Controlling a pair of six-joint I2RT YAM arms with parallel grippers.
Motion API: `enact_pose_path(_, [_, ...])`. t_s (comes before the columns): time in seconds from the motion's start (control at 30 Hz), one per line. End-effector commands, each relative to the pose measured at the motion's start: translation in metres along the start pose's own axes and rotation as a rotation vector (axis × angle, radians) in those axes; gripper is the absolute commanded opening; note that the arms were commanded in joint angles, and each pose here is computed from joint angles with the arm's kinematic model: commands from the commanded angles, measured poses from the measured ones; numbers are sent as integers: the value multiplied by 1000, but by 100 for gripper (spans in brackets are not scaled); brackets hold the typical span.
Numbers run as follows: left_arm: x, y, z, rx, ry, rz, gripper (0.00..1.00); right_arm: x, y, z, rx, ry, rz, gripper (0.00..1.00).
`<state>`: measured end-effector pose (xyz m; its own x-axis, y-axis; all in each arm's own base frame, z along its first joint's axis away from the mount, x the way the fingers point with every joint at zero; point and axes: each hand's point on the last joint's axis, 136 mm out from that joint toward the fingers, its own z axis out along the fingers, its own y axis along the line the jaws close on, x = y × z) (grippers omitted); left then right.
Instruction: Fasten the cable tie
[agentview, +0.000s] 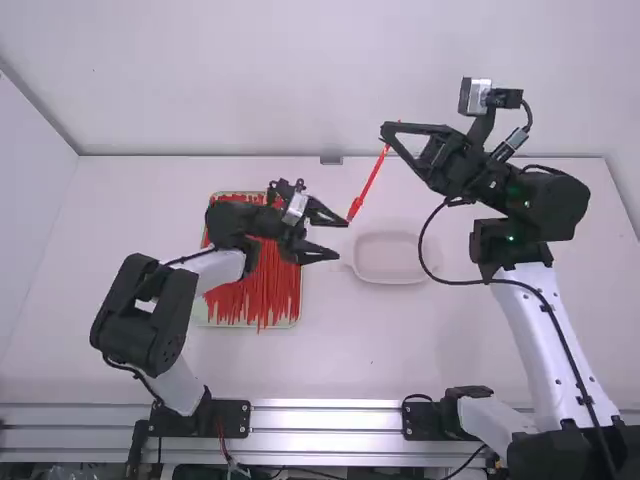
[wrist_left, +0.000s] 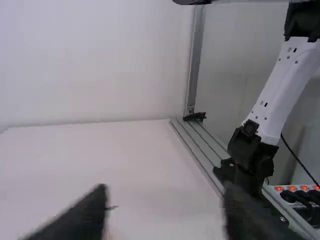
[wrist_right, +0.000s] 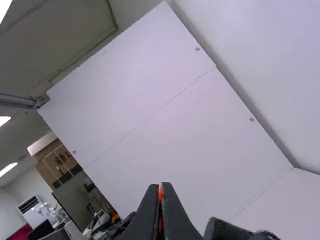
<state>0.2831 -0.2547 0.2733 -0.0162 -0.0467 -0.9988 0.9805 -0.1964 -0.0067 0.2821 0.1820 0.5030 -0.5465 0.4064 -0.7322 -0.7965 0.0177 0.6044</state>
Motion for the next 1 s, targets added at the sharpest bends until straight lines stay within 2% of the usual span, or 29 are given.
enact_pose_path(0.0, [-6, 11, -12, -64, -25, -75, 99, 2, 2, 0, 5, 31, -50, 0])
enact_pose_path(0.37, [-15, 48, -60, -218, -62, -282, 99, 37, -51, 1, 148, 140, -53, 0])
enact_pose_path(0.7, [-20, 81, -82, -287, -53, -401, 99, 54, -101, -18, 346, 166, -55, 0])
enact_pose_path(0.87, [-7, 113, -101, -444, -61, -472, 99, 63, -122, -30, 448, 184, -57, 0])
enact_pose_path(0.97, [7, 127, -111, -539, -28, -527, 99, 67, -134, -38, 515, 191, -64, 0])
